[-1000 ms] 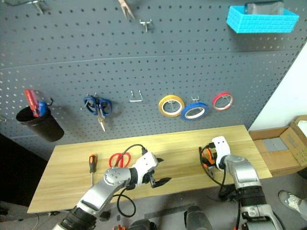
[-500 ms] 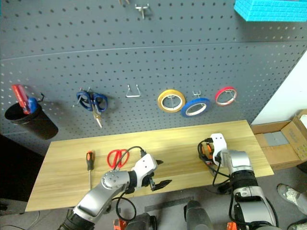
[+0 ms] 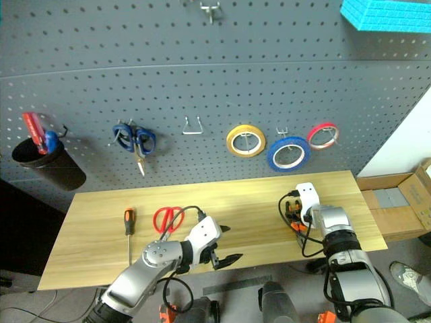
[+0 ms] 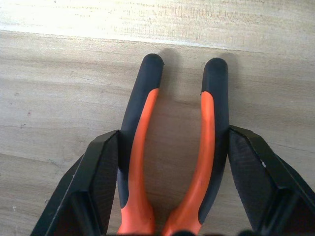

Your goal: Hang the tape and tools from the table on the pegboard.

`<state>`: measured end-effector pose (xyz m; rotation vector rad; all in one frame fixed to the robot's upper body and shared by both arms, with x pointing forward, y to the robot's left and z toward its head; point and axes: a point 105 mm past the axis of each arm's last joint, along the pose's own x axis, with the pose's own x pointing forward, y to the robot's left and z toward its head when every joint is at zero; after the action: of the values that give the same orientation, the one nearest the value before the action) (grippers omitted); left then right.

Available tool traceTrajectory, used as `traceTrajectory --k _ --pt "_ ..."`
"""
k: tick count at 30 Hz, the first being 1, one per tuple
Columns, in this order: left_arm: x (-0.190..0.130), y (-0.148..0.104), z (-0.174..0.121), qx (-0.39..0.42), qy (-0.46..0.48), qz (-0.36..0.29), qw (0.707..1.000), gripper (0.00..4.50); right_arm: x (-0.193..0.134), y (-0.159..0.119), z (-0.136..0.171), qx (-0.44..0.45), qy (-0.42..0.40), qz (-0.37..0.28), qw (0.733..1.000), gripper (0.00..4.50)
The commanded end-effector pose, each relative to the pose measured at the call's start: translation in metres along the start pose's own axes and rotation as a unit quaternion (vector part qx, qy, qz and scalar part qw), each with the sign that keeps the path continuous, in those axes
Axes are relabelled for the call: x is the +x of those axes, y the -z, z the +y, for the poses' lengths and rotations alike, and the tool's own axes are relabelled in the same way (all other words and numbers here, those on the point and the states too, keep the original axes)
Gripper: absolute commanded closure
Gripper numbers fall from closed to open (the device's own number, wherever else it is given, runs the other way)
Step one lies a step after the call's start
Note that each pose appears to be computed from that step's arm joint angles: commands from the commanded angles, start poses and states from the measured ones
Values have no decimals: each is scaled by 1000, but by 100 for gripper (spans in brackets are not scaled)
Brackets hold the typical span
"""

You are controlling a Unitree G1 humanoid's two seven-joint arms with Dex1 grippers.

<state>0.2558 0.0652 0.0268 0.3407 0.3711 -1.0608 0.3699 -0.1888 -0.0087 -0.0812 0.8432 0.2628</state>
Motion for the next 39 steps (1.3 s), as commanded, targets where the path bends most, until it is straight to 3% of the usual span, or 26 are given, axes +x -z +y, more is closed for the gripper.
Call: traceTrajectory --k 1,6,12,17,20,26,33,39 --pt "-1 -13 2 13 -3 -23 1000 0 -1 9 0 -3 0 11 1000 172" --pt "-5 -20 11 18 -15 -32 999 0 -17 0 7 -55 -20 -36 998 172" --pt "-20 -28 21 -26 -53 -66 996 0 -60 -27 57 -162 -103 -164 968 172" --pt "-39 -30 20 -85 -101 -96 987 0 -109 -60 121 -192 -193 -304 913 172" --pt "-56 -31 24 -107 -152 -113 976 0 -129 -83 144 -198 -206 -377 881 172" --pt "-100 -48 44 -123 -295 -168 932 0 -164 -137 174 -191 -218 -503 814 172" --pt "-126 -60 70 -114 -364 -189 905 0 -193 -205 197 -214 -186 -624 728 172" --pt "-125 -76 96 -94 -380 -206 897 0 -201 -253 210 -197 -164 -676 691 172"
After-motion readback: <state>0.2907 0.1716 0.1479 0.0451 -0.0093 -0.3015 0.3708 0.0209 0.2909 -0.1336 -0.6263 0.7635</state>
